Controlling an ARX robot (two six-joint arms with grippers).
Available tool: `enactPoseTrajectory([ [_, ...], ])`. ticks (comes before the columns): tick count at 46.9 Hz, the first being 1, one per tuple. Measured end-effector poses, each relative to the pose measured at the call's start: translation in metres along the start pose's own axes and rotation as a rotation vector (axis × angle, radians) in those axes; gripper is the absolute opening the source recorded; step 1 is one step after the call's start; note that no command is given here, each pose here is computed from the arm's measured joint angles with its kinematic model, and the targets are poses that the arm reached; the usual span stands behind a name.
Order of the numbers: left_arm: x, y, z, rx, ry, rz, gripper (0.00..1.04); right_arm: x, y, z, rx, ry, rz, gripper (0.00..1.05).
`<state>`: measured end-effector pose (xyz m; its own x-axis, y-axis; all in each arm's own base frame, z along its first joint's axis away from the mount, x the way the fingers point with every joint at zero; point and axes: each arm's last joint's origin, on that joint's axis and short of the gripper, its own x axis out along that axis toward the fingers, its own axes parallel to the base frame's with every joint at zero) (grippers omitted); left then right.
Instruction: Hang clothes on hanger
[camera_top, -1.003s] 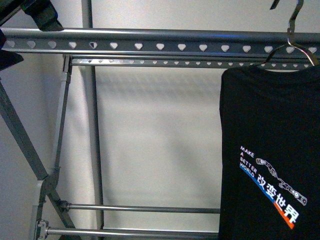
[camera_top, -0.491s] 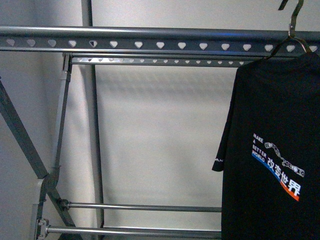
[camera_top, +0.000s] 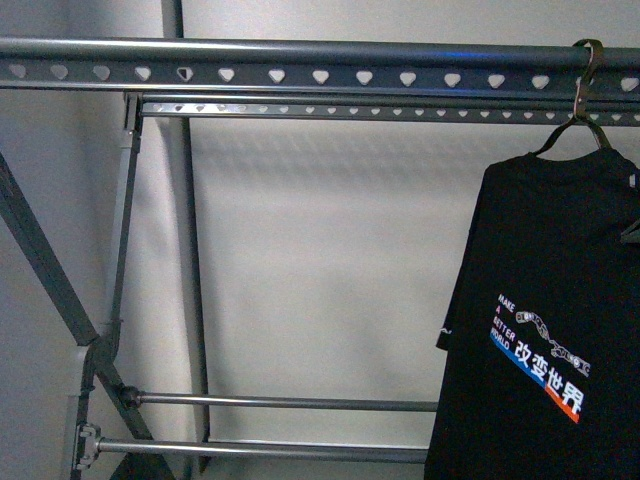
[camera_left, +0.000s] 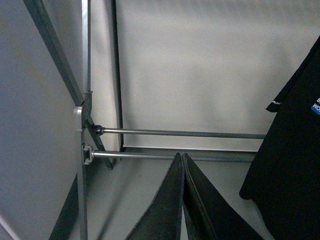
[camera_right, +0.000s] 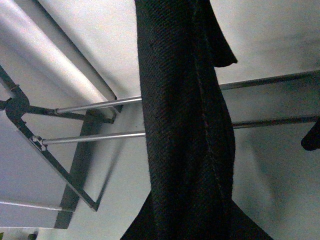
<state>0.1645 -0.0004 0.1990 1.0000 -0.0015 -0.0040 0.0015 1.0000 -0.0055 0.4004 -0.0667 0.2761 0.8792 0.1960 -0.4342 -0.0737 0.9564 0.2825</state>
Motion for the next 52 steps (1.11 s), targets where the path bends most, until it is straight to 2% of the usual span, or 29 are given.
enactPoseTrajectory([
  [2,-0.002,0.000,-0.002,0.000,0.000,0.000,0.04,0.001,0.000,-0.003,-0.008,-0.007,0.002,0.10],
  [4,-0.005,0.000,-0.003,0.000,-0.001,0.000,0.04,0.002,0.001,-0.009,-0.020,-0.018,-0.004,0.15],
  [13,-0.016,0.000,-0.012,0.000,0.002,0.000,0.04,-0.024,0.016,-0.034,-0.149,-0.211,-0.005,0.47],
  [18,-0.024,0.000,-0.017,0.000,0.000,0.000,0.04,-0.092,0.036,-0.045,-0.209,-0.474,0.038,0.72],
  [20,-0.026,0.000,-0.018,0.000,-0.001,0.000,0.04,-0.117,0.041,-0.052,-0.224,-0.538,0.056,0.78],
  [24,-0.029,0.000,-0.020,0.001,0.000,0.000,0.04,-0.155,0.050,-0.074,-0.226,-0.612,0.074,0.91],
  [27,-0.032,0.000,-0.022,0.000,0.000,0.000,0.04,-0.184,0.057,-0.100,-0.218,-0.630,0.035,0.98],
  [31,-0.035,0.000,-0.023,0.001,-0.005,0.000,0.04,-0.215,0.072,-0.134,-0.203,-0.549,-0.111,0.86],
  [36,-0.038,0.000,-0.028,0.001,-0.012,0.000,0.04,-0.231,0.075,-0.187,-0.243,-0.478,-0.116,0.68],
  [39,-0.039,0.000,-0.027,0.002,-0.020,0.002,0.04,-0.230,0.071,-0.201,-0.246,-0.480,-0.136,0.59],
  [46,-0.045,0.000,-0.026,0.003,-0.026,0.000,0.04,-0.221,0.065,-0.220,-0.258,-0.471,-0.145,0.22],
  [50,-0.048,0.000,-0.026,0.003,-0.027,0.001,0.04,-0.219,0.064,-0.224,-0.259,-0.480,-0.143,0.05],
  [51,-0.049,0.000,-0.026,0.003,-0.026,0.000,0.04,-0.218,0.063,-0.226,-0.262,-0.477,-0.144,0.01],
  [52,-0.049,0.000,-0.026,0.003,-0.026,0.000,0.04,-0.217,0.062,-0.227,-0.262,-0.475,-0.145,0.02],
])
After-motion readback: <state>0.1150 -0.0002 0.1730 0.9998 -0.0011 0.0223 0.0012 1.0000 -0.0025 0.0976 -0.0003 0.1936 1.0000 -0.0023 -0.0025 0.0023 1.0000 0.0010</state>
